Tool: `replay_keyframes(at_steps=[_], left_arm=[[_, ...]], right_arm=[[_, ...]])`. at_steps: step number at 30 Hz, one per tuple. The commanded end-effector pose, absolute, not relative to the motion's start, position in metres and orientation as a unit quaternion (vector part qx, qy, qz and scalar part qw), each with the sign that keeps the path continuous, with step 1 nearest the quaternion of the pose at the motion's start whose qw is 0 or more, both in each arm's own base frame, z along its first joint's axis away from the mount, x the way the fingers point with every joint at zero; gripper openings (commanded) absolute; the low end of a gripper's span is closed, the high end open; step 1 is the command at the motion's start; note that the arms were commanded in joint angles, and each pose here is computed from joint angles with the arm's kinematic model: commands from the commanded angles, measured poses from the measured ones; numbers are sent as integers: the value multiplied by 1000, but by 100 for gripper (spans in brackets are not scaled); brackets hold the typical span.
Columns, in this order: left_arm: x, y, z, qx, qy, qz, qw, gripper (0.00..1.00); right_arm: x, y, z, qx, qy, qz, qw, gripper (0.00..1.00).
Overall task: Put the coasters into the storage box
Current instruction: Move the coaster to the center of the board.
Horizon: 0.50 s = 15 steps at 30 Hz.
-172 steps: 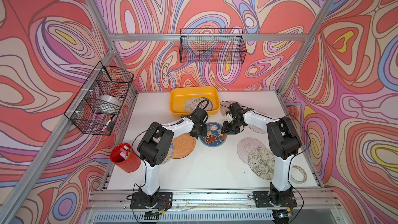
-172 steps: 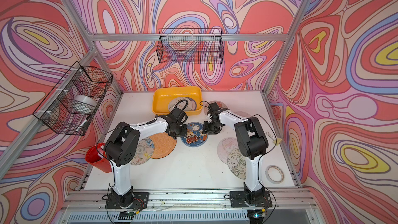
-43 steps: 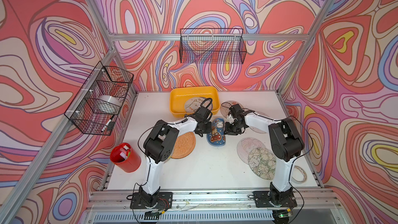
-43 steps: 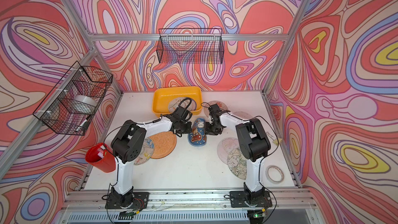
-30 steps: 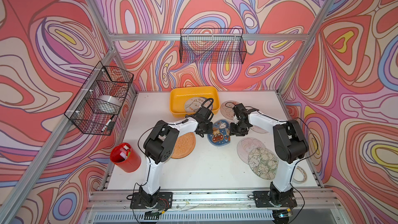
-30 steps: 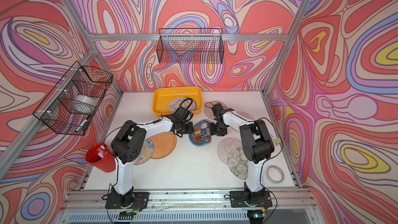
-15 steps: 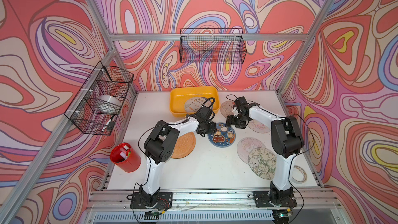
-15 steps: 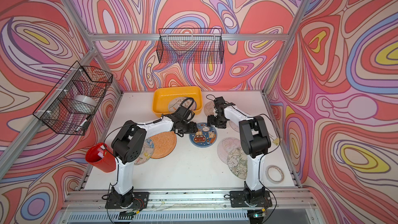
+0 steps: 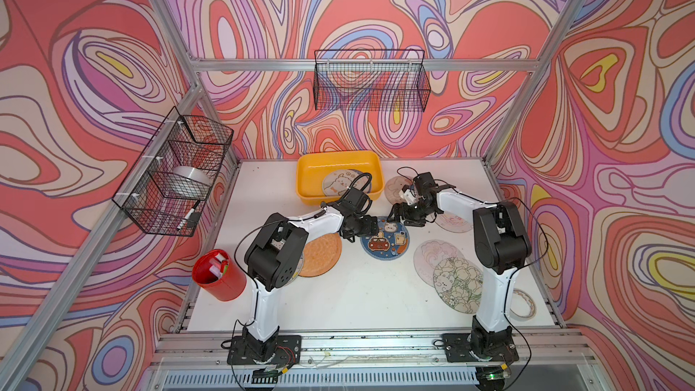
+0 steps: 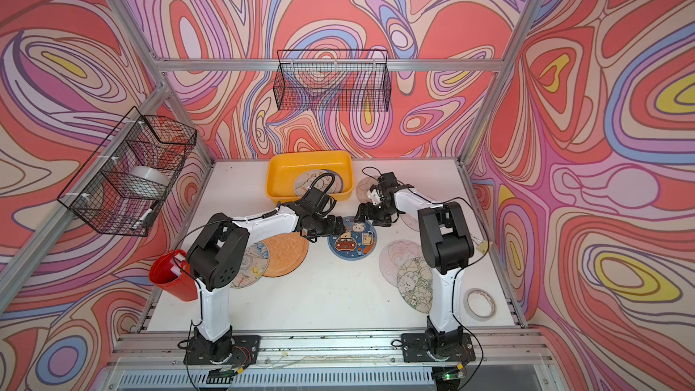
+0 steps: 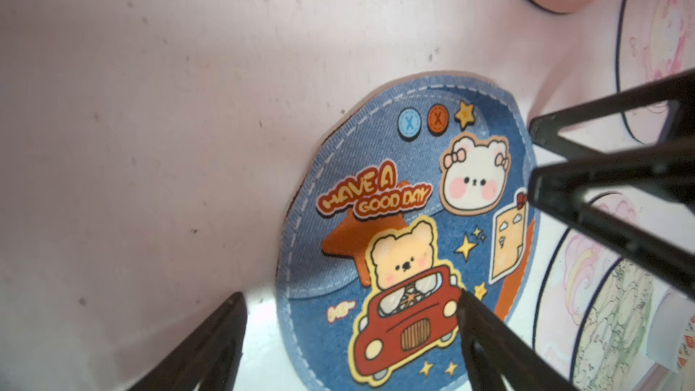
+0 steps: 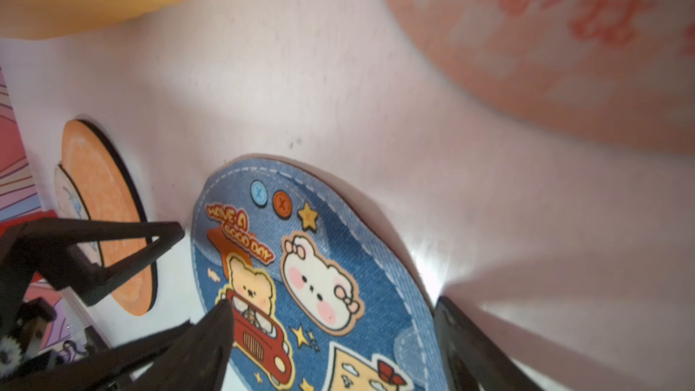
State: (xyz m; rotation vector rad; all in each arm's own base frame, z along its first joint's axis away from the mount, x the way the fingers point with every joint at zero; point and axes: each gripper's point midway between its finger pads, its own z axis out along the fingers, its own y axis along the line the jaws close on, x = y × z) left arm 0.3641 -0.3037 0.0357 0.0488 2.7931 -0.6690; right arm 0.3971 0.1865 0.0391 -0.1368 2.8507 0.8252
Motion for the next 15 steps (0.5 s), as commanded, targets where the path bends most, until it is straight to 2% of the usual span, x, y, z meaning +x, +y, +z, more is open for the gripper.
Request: replay_keyframes(at_steps=[1,6,9,15], left_arm=[[308,-267,-21,-31,986,-161,9,91],[309,-269,-19,-33,986,-164,9,91],[307,-269,-21,-34,986,-162,1,89],[291,-252,-24,-39,991,-128,-22,85]], right_arm=[[345,193,22,-30,958,284,8,84],[326,197,36,-35,958,283,5,85],[340,180,37,-36,973,227,28,85],[368,177,27,-42,980,191,38,84]])
